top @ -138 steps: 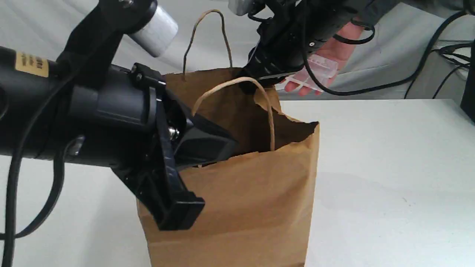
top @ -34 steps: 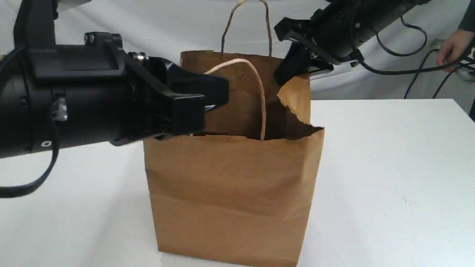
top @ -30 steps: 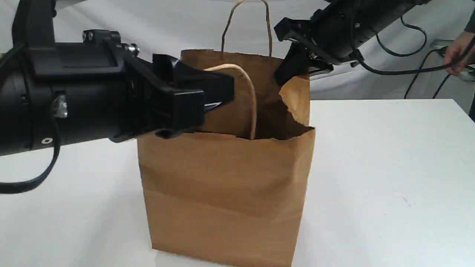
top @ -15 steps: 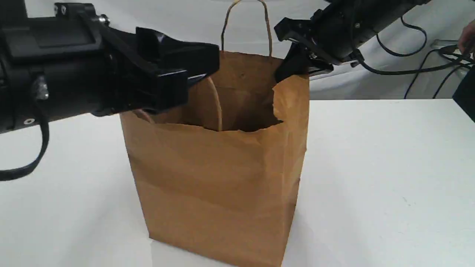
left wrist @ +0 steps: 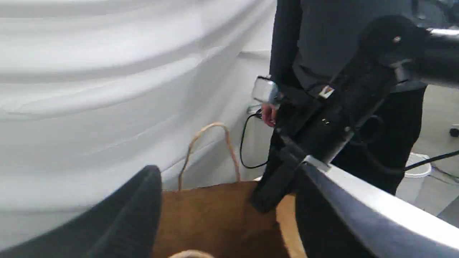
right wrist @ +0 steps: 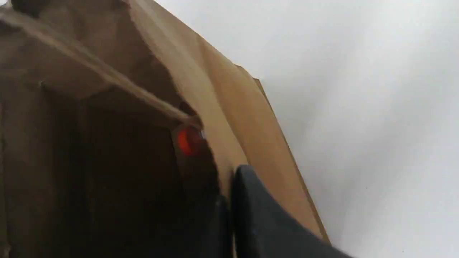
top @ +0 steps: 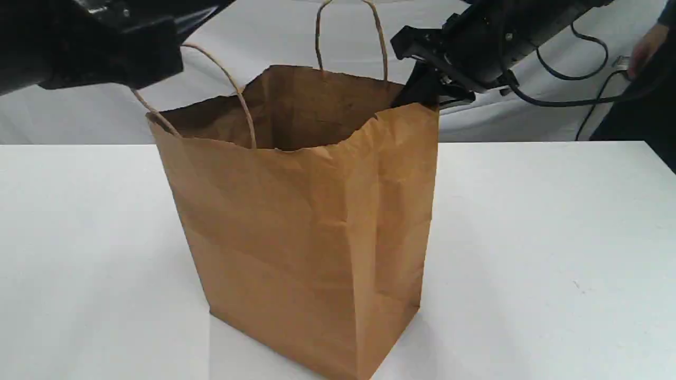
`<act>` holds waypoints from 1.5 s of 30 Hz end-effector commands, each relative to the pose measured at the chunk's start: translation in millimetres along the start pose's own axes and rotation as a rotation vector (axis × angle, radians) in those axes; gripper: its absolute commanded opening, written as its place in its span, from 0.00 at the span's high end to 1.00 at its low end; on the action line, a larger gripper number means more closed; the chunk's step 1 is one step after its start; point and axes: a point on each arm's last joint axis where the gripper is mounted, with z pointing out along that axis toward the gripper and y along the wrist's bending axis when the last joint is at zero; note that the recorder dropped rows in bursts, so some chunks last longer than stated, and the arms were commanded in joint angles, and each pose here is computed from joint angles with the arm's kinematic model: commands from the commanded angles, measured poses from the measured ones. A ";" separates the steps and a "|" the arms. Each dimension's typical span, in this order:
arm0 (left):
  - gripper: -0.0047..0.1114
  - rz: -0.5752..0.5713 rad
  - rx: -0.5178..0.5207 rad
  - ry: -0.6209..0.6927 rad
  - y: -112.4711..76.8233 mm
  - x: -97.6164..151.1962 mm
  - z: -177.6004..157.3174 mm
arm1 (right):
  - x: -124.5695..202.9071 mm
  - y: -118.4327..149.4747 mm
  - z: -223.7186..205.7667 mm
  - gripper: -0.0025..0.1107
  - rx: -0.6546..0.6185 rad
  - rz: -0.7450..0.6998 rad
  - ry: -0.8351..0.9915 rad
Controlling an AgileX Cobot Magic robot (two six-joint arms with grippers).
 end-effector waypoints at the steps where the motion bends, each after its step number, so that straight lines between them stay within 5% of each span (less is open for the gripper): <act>1: 0.47 0.005 0.000 0.077 10.5 7.2 -2.5 | -1.4 2.6 -3.5 0.98 0.000 -0.002 -0.013; 6: 0.47 0.014 -0.019 0.234 33.8 21.2 -7.8 | -1.4 2.6 -3.5 0.98 0.000 -0.002 -0.013; 14: 0.47 -0.018 -0.146 0.267 65.4 20.0 -27.1 | -1.4 2.6 -3.5 0.98 0.000 -0.005 -0.013; 25: 0.47 -0.032 -0.160 0.295 70.1 18.9 -40.9 | -1.6 3.2 -3.5 0.51 -0.006 -0.006 -0.015; 42: 0.48 -0.027 -0.152 0.306 69.3 19.8 -41.2 | 0.9 34.1 -58.6 0.50 0.052 -0.094 -0.116; 45: 0.55 -0.031 -0.133 0.326 67.5 21.5 -41.5 | 4.1 40.7 -75.2 0.58 0.107 -0.131 -0.137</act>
